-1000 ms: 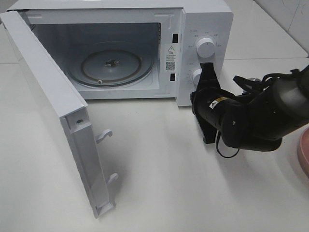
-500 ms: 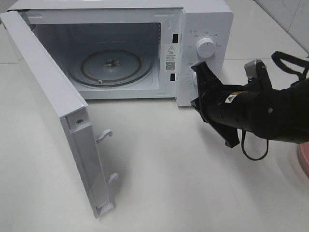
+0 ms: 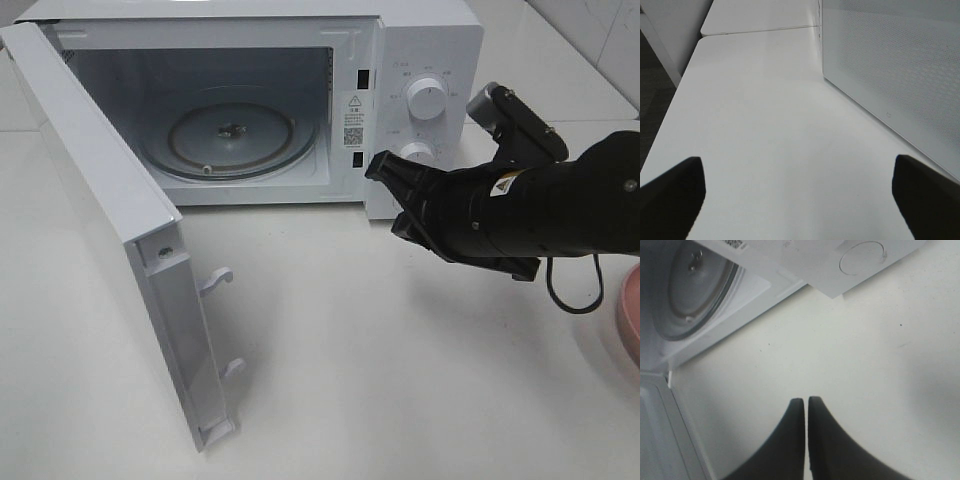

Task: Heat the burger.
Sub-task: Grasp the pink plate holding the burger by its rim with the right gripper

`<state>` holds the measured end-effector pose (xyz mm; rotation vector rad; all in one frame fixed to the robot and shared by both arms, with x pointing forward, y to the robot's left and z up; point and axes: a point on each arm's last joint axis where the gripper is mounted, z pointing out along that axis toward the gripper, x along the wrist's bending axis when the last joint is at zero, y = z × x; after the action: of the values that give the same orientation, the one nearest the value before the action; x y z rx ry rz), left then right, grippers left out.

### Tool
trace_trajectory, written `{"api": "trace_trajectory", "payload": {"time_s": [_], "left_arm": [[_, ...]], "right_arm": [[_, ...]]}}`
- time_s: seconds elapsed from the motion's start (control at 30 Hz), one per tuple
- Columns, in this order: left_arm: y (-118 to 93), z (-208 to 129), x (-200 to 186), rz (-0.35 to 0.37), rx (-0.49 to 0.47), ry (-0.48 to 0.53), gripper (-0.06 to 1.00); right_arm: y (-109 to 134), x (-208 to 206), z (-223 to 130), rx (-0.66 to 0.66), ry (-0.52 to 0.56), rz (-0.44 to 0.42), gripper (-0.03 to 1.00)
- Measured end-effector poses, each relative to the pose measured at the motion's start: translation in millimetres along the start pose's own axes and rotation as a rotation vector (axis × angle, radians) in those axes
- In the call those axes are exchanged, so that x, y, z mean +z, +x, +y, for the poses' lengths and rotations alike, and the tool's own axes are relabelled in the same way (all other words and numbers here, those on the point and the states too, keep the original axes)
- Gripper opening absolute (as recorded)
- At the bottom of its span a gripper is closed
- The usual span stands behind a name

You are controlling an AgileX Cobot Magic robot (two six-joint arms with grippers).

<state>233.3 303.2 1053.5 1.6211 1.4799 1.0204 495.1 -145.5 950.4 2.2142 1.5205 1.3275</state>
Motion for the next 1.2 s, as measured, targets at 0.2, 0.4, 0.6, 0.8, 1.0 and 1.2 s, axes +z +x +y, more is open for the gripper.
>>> {"api": "trace_trajectory", "payload": {"time_s": [0.2, 0.4, 0.6, 0.8, 1.0, 1.2], "left_arm": [[0, 0, 0, 0.000, 0.000, 0.000, 0.93], [0, 0, 0, 0.000, 0.000, 0.000, 0.93], [0, 0, 0, 0.000, 0.000, 0.000, 0.93], [0, 0, 0, 0.000, 0.000, 0.000, 0.93], [0, 0, 0, 0.000, 0.000, 0.000, 0.93], [0, 0, 0, 0.000, 0.000, 0.000, 0.93]], "right_arm": [[-16, -13, 12, -0.171, 0.099, -0.066, 0.03], [-26, -27, 18, -0.334, 0.184, -0.116, 0.04], [-32, -42, 25, -0.506, 0.315, -0.205, 0.06], [-29, -53, 39, -0.661, 0.460, -0.308, 0.07], [-20, -67, 53, -0.781, 0.588, -0.363, 0.15], [-17, -73, 60, -0.845, 0.628, -0.398, 0.45]]}}
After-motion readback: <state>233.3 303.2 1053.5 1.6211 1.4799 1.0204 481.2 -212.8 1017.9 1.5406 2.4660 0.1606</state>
